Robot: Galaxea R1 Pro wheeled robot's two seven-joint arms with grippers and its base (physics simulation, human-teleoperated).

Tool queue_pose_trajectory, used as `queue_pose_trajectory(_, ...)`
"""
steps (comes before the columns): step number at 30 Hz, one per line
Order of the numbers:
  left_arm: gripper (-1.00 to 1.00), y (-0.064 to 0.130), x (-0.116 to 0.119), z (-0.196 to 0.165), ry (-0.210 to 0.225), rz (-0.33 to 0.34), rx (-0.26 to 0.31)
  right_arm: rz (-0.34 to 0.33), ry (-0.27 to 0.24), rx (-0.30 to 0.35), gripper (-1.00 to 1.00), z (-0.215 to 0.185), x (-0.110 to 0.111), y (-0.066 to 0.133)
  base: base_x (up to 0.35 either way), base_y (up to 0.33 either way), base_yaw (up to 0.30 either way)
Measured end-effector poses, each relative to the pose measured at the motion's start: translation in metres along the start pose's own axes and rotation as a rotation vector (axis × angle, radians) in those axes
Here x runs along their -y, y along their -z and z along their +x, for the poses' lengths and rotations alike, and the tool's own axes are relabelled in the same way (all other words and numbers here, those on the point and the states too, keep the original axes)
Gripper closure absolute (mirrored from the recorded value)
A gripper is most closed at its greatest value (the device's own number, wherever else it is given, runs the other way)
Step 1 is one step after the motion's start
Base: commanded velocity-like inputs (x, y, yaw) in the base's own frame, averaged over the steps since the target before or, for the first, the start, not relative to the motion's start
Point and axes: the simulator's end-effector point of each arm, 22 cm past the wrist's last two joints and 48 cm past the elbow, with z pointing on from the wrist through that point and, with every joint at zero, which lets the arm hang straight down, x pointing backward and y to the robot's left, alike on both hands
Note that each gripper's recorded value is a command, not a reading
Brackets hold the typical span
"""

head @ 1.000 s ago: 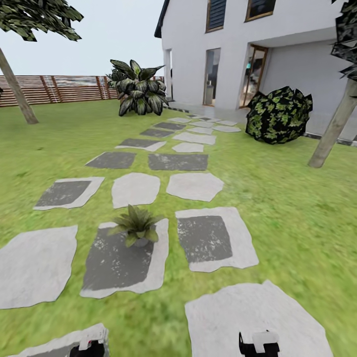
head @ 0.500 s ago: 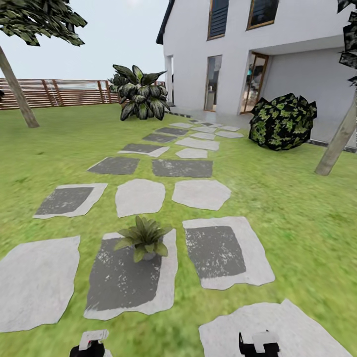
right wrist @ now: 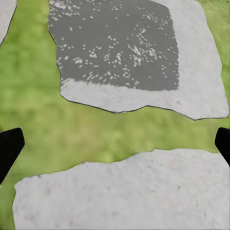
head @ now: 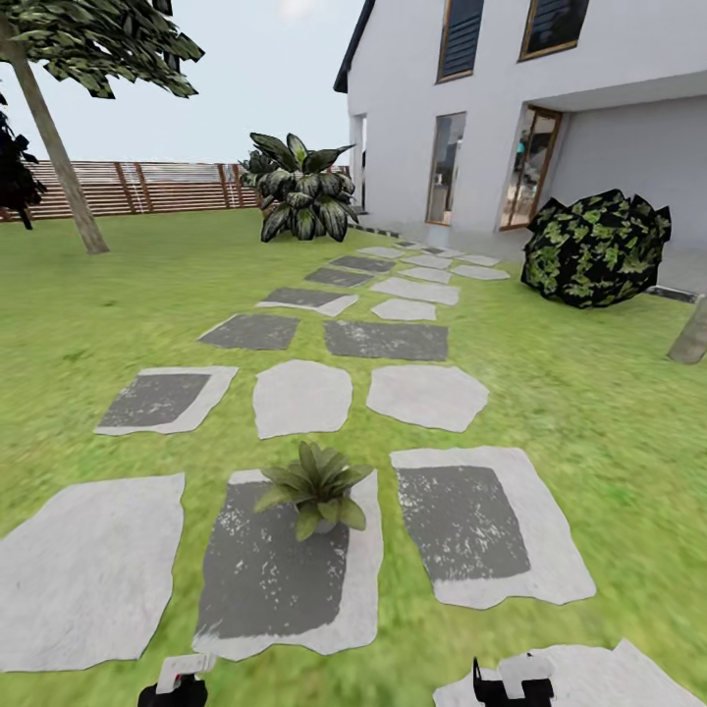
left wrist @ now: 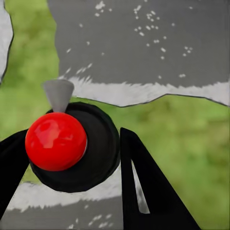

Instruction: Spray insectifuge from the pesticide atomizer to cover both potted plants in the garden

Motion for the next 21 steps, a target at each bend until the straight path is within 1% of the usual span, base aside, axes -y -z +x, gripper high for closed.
queue_pose_trajectory(11, 1.0, -0.0001, 0.0, 0.0002, 0.0, 0.0, -0.001, 0.0, 0.0, 0.0, -1.0, -0.0001, 0.0001, -0.0002, 0.022, 0.006, 0.006)
queue_pose_trajectory(16, 1.0, -0.0001, 0.0, 0.0002, 0.0, 0.0, -0.001, 0.001, -0.001, 0.0, -1.0, -0.0002, 0.0002, -0.0003, 0.075, 0.0, 0.0)
queue_pose_trajectory(21, 1.0, 0.0, 0.0001, 0.0, 0.0, 0.0, 0.0, 0.003, 0.002, 0.0, -1.0, 0.0005, 0.0028, -0.0004, 0.15, 0.0, 0.0)
